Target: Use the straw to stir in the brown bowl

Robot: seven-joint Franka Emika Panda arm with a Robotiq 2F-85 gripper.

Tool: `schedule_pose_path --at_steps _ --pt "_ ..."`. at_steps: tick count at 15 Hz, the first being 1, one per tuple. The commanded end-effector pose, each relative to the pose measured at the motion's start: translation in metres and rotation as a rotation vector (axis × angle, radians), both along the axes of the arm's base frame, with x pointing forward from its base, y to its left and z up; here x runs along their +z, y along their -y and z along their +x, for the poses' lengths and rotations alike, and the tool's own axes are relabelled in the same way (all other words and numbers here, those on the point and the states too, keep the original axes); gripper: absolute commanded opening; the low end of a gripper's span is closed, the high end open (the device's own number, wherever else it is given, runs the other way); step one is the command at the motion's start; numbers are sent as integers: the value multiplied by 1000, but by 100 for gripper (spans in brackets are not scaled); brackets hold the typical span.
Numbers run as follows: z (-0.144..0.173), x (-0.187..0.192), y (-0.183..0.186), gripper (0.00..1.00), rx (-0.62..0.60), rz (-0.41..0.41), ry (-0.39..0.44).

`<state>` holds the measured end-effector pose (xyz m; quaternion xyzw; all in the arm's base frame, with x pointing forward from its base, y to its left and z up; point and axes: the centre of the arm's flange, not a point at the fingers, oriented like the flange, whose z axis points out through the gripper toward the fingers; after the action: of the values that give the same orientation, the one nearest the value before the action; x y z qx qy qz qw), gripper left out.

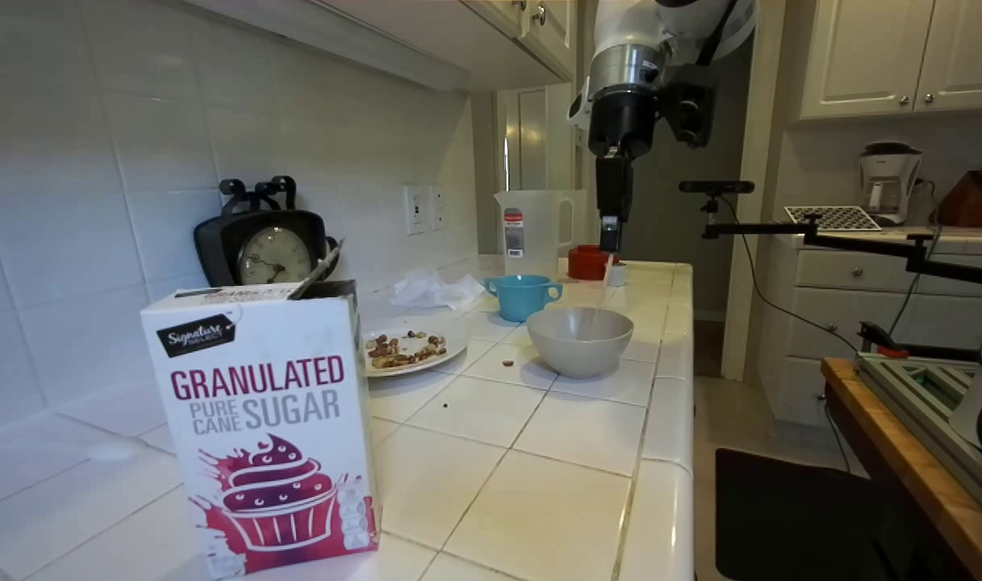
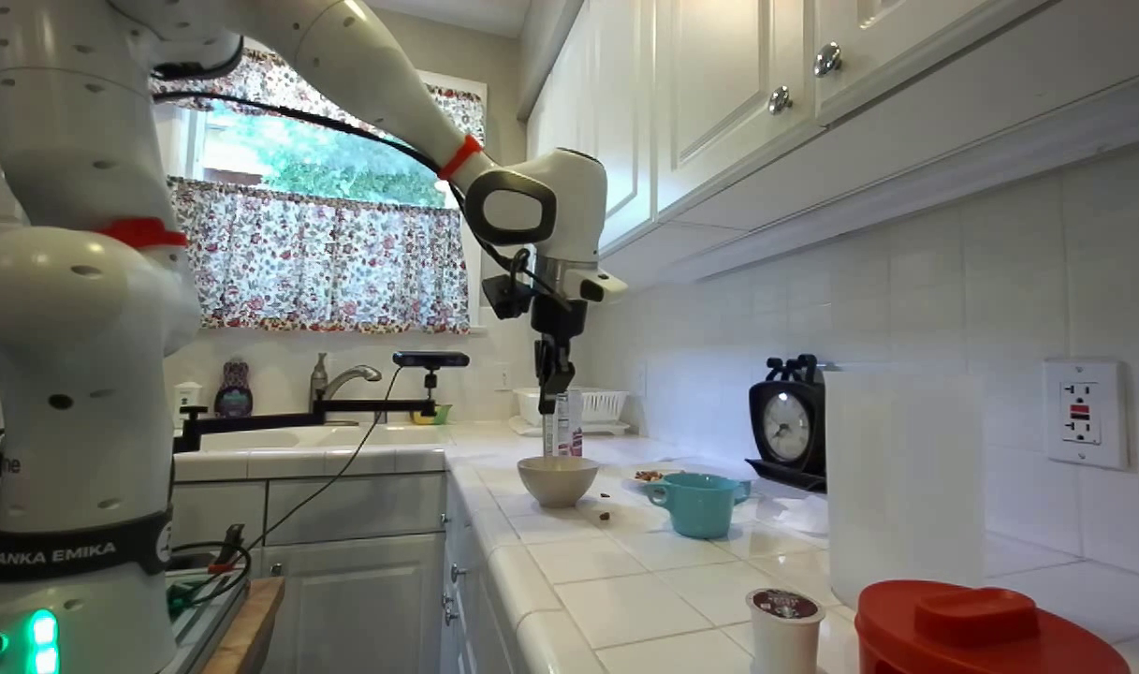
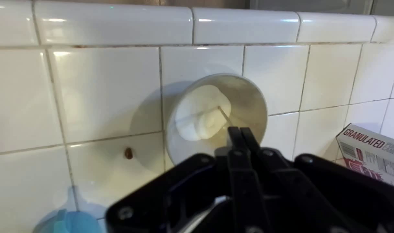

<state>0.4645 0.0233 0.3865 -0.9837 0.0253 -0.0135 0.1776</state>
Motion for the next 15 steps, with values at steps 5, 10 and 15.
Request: schedule_pose_path --at_steps 5,10,15 --pt "12 -6 10 1 -25 -4 4" --pt "2 -6 27 1 -55 -3 13" --pt "-11 -5 21 1 -29 7 13"
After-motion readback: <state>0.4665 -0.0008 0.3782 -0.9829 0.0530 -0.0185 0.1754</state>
